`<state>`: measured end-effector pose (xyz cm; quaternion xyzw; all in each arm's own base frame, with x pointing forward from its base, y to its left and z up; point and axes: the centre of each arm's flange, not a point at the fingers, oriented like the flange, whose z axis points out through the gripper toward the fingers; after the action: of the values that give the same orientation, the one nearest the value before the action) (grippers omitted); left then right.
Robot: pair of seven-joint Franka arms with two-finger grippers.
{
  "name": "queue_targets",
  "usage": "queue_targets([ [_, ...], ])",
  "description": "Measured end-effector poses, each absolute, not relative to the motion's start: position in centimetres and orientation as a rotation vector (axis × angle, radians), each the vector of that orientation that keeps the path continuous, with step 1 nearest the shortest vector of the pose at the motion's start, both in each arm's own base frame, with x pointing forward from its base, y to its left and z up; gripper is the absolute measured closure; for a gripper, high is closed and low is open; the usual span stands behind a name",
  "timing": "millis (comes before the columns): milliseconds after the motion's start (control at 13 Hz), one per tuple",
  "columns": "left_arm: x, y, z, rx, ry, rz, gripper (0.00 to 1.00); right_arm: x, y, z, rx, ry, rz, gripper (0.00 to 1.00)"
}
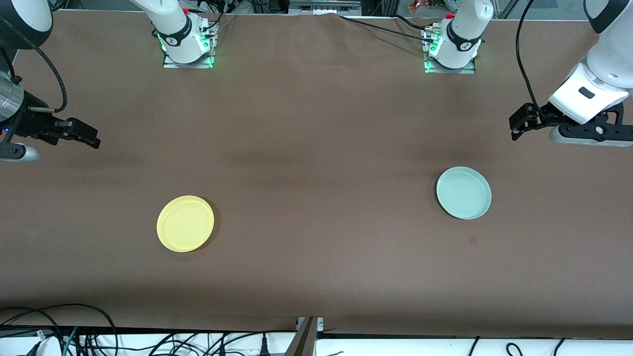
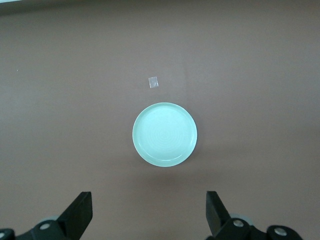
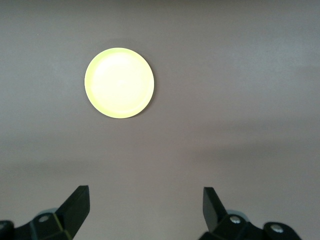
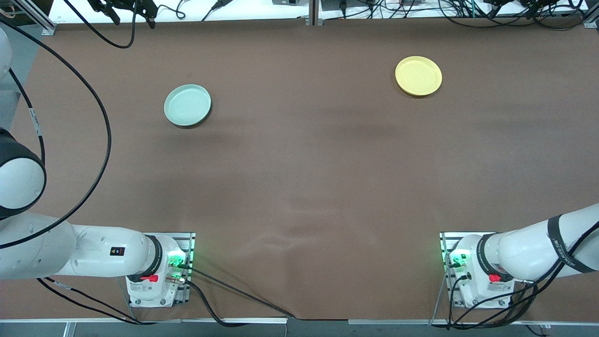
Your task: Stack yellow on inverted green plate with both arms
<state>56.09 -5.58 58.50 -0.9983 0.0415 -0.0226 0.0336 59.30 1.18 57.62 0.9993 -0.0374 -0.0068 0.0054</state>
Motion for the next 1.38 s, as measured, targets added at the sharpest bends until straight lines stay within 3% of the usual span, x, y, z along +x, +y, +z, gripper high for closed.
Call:
queue_targets([
  [615,56.1,-5.4,57.4,-3.07,0.123,0.033,0.0,59.3,1.2,57.6,3.129,-0.117,-0.021,0.0],
  [1000,58.1,-1.1,51.7,-3.068,0.211,0.229,0.0,59.3,1.2,57.6,3.129,-0.117,-0.021,0.0],
  [1385,63.3,4.7,42.9,-3.072,0.515,0.243,0.0,59.3,1.2,57.8,3.129,-0.117,-0.016,0.0],
])
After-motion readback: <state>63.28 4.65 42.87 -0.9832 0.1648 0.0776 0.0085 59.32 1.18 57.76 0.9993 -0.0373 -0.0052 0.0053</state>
